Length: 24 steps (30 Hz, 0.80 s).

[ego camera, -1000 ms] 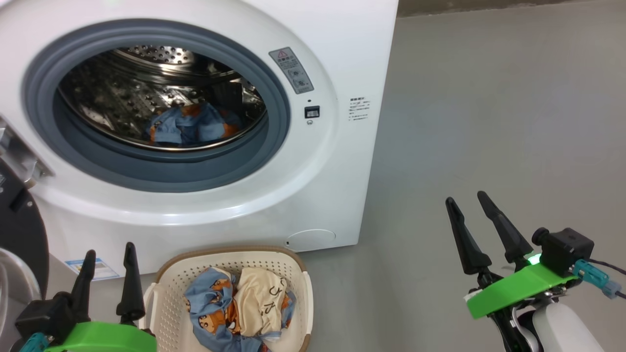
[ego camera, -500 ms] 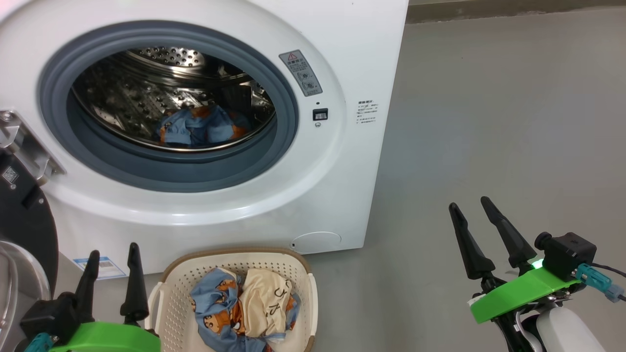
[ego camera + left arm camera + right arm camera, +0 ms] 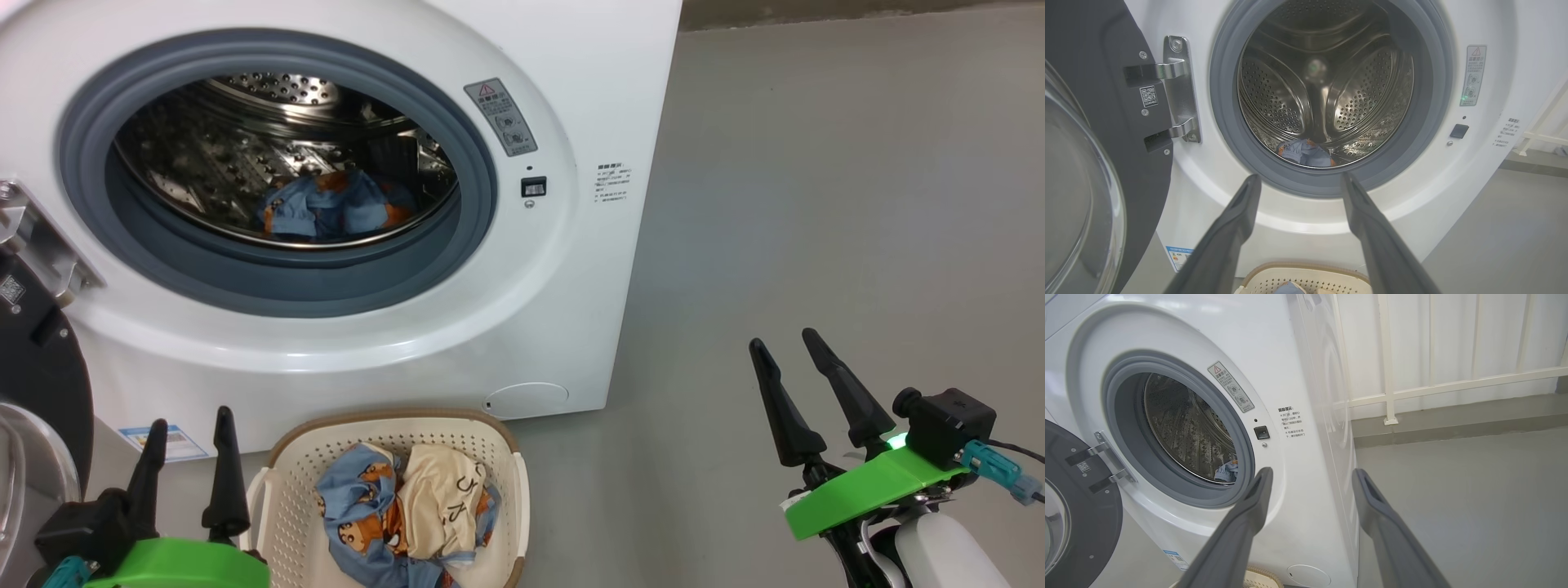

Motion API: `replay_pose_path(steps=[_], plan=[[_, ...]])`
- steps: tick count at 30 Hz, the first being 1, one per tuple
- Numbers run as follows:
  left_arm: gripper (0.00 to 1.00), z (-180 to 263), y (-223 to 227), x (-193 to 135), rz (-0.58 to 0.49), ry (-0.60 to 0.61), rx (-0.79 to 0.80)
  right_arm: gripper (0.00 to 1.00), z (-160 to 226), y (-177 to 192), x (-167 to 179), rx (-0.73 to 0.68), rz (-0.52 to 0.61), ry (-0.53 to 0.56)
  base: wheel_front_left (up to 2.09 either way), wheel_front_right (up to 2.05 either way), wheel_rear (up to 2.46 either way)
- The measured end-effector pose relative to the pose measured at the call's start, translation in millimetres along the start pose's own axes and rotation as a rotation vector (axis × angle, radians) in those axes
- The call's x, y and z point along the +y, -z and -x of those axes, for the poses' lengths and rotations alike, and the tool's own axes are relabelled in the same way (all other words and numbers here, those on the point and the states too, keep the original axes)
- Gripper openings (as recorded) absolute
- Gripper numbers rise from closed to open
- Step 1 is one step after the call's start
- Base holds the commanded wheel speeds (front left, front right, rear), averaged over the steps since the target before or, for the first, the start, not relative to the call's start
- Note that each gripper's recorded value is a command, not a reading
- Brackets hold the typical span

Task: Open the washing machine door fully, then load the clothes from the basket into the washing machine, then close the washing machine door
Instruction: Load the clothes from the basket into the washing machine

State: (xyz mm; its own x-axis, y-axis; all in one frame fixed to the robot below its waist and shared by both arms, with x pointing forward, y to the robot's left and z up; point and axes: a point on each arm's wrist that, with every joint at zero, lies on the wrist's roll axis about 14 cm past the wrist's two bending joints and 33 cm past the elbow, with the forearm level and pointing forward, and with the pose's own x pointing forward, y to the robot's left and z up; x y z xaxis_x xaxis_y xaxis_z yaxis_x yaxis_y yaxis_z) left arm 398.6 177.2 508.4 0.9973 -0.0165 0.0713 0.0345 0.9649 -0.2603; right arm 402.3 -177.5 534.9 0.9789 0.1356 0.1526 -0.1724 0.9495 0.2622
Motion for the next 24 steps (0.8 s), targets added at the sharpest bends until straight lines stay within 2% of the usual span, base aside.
replay_pose_path(steps=[24], plan=[[1.00, -4.6, 7.2, -4.0, 0.006, 0.005, 0.017, 1.00, -2.0, 10.8, -3.2, 0.025, -0.012, 0.014, 0.00, 0.00, 0.00]])
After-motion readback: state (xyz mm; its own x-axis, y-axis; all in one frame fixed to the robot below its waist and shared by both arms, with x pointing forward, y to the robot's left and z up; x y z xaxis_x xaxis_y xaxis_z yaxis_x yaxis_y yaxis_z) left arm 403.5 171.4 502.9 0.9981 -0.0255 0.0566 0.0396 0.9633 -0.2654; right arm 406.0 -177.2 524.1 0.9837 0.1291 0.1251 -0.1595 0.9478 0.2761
